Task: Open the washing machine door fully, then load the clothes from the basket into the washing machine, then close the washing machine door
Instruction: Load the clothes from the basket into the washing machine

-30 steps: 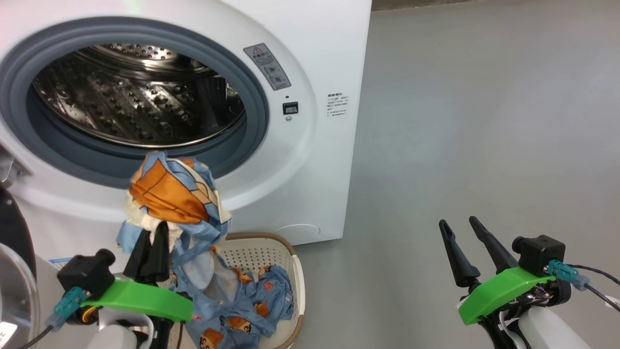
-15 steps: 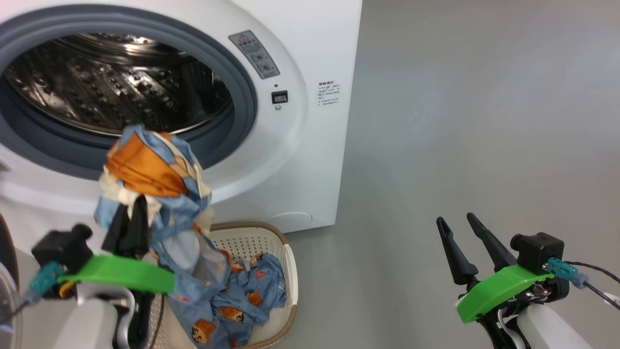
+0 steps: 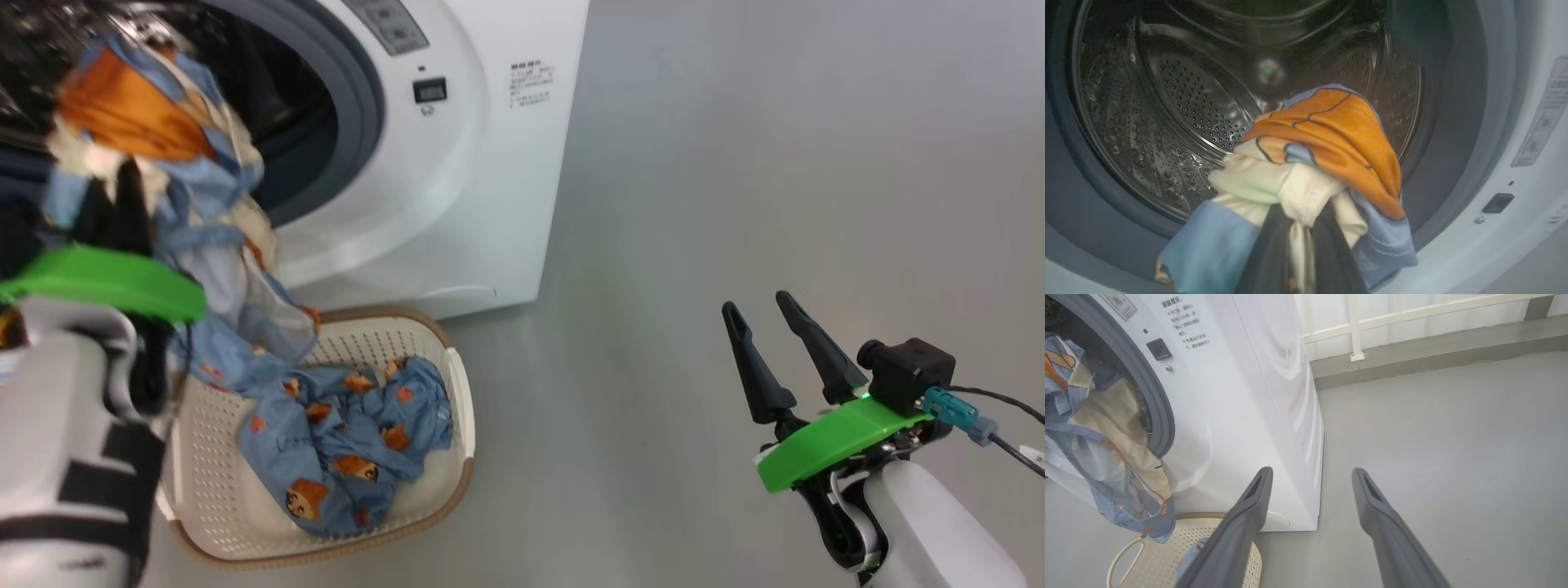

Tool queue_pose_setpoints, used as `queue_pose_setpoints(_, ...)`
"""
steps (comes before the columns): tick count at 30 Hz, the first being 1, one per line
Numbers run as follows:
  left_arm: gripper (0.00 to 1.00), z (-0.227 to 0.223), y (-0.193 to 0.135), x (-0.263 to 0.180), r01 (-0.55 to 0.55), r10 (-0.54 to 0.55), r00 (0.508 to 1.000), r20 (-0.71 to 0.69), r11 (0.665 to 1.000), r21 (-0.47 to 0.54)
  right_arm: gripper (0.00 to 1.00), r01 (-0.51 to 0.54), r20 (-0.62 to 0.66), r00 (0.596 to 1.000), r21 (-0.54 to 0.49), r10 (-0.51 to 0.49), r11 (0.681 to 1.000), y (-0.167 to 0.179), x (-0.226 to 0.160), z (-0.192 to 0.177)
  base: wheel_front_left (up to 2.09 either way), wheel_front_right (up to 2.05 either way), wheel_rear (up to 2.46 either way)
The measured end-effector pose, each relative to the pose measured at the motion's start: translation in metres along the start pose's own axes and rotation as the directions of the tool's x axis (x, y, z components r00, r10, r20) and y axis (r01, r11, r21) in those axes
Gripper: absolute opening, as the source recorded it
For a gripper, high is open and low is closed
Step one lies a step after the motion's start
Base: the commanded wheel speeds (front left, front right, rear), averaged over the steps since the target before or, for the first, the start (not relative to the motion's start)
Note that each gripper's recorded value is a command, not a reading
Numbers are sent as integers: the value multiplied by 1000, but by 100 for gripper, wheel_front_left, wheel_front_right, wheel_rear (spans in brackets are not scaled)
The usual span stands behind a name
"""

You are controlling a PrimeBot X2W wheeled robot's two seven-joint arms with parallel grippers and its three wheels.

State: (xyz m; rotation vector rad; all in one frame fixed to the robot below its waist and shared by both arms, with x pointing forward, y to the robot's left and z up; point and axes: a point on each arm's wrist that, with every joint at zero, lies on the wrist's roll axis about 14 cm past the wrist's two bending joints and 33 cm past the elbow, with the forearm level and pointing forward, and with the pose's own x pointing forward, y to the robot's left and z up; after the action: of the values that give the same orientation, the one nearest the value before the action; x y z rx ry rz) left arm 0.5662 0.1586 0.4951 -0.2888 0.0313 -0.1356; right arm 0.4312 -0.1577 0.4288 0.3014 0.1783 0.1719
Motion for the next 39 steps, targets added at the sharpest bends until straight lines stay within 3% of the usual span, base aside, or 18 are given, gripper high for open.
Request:
queue_pose_setpoints(18, 0, -50, 40, 130, -33, 38, 997, -72, 997, 63, 100, 108, -108, 989, 14, -105, 994, -36, 27, -58, 0, 0, 0)
queue_pose_setpoints(27, 0, -17, 22, 180, -8, 2, 993, 121, 999, 52, 100, 192, -151, 970, -3, -190, 981, -62, 18, -77, 0, 0, 0)
queue_pose_setpoints(28, 15, -22, 22, 182, -11, 6, 993, 117, 999, 44, 100, 198, -151, 969, -5, -197, 980, -64, 18, -77, 0, 0, 0)
queue_pose_setpoints(29, 50, -29, 22, 183, -15, 12, 994, 104, 999, 37, 100, 202, -149, 968, -8, -201, 979, -66, 18, -76, 0, 0, 0)
queue_pose_setpoints(30, 100, -40, 23, 182, -21, 19, 997, 78, 999, 30, 100, 206, -148, 968, -9, -205, 979, -67, 18, -75, 0, 0, 0)
queue_pose_setpoints(35, 100, -92, 18, 167, -13, 18, 996, -84, 998, 59, 100, 208, -137, 969, -3, -206, 978, -64, 17, -71, 0, 0, 0)
queue_pose_setpoints(39, 100, -98, 15, 157, -16, 24, 990, -136, 998, 58, 100, 194, -115, 974, 0, -193, 981, -60, 19, -63, 0, 0, 0)
